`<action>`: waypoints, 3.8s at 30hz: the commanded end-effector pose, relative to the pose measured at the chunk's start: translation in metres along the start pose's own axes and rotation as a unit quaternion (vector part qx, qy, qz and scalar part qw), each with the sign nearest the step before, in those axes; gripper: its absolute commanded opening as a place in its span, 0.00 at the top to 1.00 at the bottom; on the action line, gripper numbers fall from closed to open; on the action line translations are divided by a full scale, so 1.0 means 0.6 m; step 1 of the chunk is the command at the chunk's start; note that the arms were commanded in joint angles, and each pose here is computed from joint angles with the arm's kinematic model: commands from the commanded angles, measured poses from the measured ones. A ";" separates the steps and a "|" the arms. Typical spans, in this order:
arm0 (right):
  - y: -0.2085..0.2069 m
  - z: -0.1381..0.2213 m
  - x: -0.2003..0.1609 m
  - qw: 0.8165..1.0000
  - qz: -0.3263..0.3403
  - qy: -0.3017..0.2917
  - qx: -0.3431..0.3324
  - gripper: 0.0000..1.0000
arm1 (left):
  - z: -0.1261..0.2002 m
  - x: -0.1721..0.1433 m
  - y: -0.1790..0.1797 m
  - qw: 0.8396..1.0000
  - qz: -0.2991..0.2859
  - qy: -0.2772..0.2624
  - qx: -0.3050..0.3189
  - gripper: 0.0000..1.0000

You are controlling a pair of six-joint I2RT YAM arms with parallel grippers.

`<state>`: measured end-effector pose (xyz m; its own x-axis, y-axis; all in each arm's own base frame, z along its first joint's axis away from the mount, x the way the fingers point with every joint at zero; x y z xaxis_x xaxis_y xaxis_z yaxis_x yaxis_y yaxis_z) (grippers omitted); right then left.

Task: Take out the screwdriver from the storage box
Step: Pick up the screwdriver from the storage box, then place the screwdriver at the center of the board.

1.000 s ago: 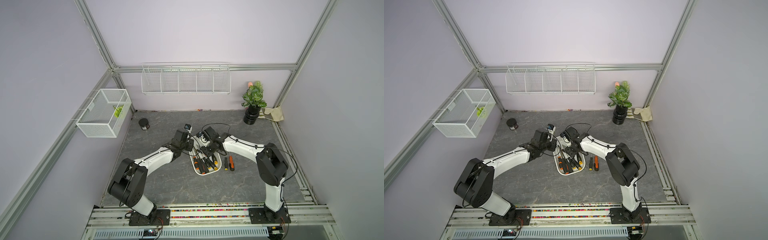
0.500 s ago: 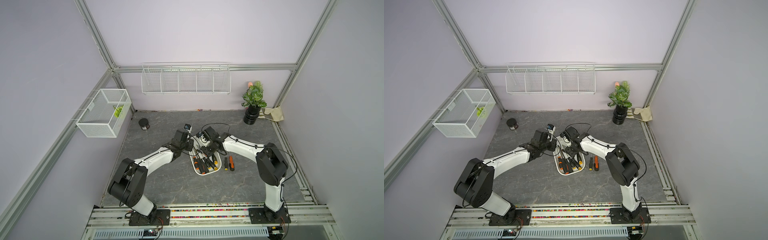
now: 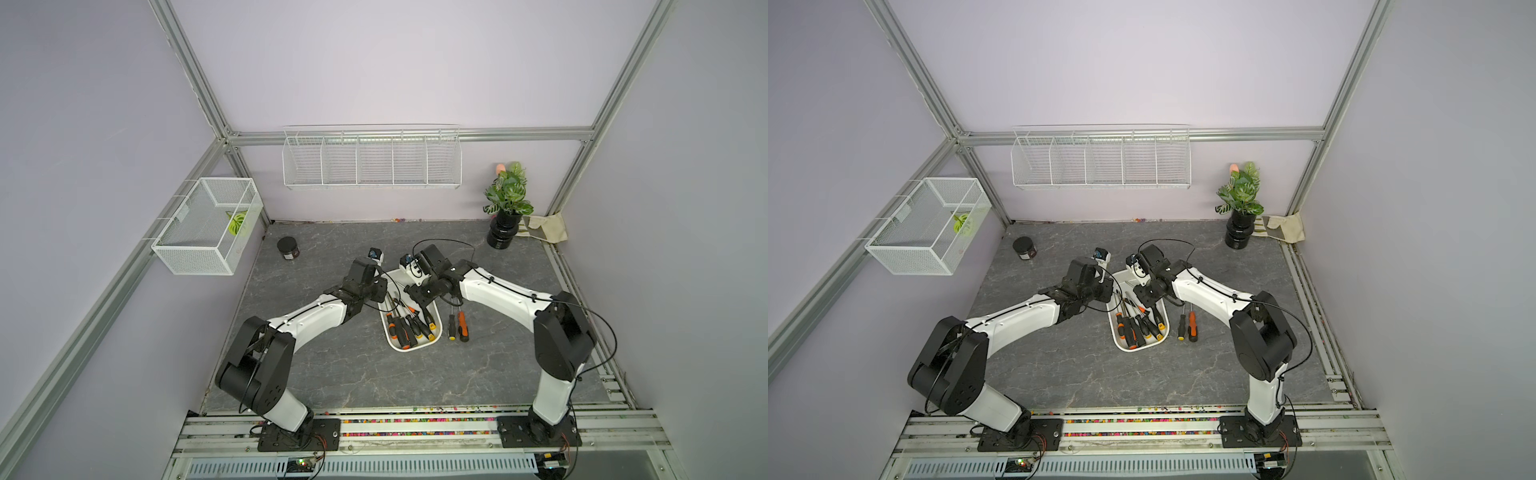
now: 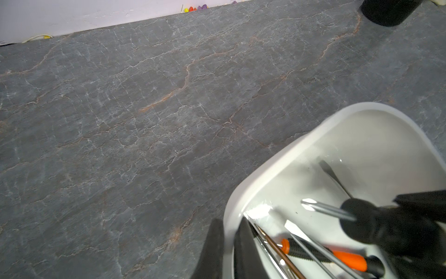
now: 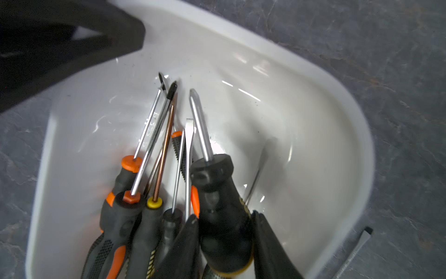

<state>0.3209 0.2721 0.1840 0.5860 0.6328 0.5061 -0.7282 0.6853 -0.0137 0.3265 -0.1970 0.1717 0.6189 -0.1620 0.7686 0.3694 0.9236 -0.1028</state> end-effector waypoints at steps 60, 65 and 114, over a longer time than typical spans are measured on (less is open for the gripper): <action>-0.112 0.046 -0.325 0.912 -0.409 -0.002 -0.025 1.00 | -0.008 0.004 0.005 1.000 -0.003 -0.002 0.017 1.00; -0.112 0.038 -0.329 0.908 -0.418 -0.001 -0.017 1.00 | -0.007 0.006 0.003 1.000 0.000 -0.003 0.013 1.00; -0.114 0.049 -0.332 0.902 -0.431 -0.013 -0.026 0.53 | -0.017 -0.005 0.000 1.000 0.012 0.001 0.001 1.00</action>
<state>0.2473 0.0920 0.1069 0.9199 -0.1379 0.3670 -0.0013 0.9349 0.3548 0.3286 -0.1980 0.1673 0.6325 -0.1416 0.7615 0.3508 0.9289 -0.1187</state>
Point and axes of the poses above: each gripper's point midway between its finger pads, its own z axis back along the fingers, its own y axis along the line the jaws close on, x = y × z, the point moved 8 cm from there along z, back along the fingers, and after that the axes turned 4 degrees about z, right-handed, at the moved point
